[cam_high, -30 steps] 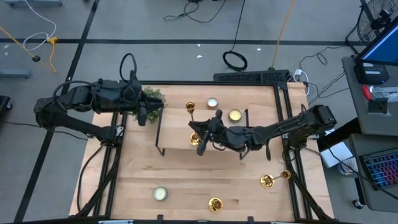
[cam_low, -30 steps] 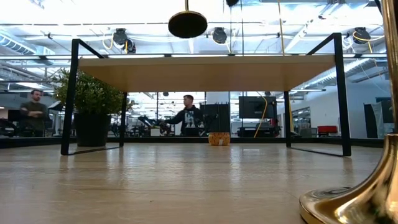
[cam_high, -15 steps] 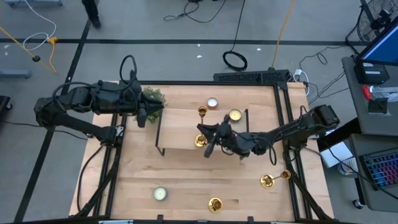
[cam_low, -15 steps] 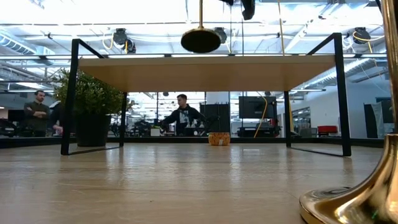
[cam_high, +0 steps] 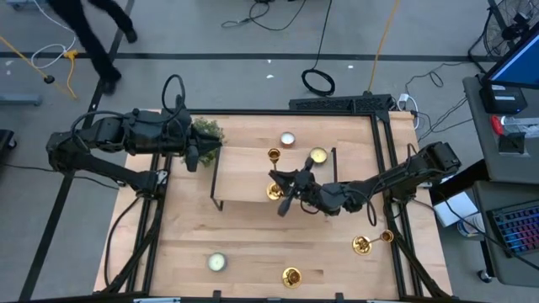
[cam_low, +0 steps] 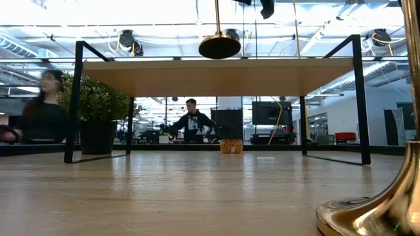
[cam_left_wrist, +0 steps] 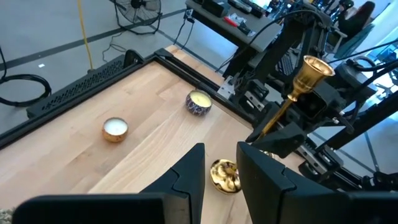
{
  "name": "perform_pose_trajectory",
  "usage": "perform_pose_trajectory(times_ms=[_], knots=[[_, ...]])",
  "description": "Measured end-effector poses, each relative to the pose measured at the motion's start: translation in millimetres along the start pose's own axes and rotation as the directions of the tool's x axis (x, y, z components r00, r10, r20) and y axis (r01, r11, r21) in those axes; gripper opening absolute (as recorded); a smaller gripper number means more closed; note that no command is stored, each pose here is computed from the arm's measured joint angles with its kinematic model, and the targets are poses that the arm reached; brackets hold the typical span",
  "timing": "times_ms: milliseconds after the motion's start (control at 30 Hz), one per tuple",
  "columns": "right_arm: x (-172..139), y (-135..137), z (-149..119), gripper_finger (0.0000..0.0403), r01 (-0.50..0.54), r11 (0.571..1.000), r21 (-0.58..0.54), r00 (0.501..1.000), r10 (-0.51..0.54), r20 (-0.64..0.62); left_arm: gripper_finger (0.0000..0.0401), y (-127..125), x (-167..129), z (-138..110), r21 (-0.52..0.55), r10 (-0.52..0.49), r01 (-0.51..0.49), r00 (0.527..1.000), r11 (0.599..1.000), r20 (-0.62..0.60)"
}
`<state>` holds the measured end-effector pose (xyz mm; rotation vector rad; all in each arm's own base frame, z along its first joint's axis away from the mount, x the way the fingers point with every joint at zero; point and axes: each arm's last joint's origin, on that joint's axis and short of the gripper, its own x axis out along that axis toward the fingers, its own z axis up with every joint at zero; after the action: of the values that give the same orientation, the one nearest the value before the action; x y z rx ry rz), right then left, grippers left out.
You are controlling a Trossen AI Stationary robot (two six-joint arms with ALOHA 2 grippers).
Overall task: Pick & Place candle stick holders
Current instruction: Put the top gold candle holder on the shelf
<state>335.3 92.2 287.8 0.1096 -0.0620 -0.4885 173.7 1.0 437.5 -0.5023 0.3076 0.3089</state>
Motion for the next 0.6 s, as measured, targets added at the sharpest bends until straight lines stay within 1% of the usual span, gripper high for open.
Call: perform_pose_trajectory(times_ms=[267,600], knots=[[-5.6,-7.0,-12.1,0.0011,-0.008,0.998,0.055,0.999,0.006,0.044,0.0097,0.0,0.0,0.0,-0.015,0.000,0.000,1.000,1.000,0.000],[-6.7,-8.5,-16.2,0.0011,-0.008,0.999,0.037,0.999,0.007,0.036,0.0097,0.0,0.0,0.0,-0.017,0.000,0.000,1.000,1.000,0.000]])
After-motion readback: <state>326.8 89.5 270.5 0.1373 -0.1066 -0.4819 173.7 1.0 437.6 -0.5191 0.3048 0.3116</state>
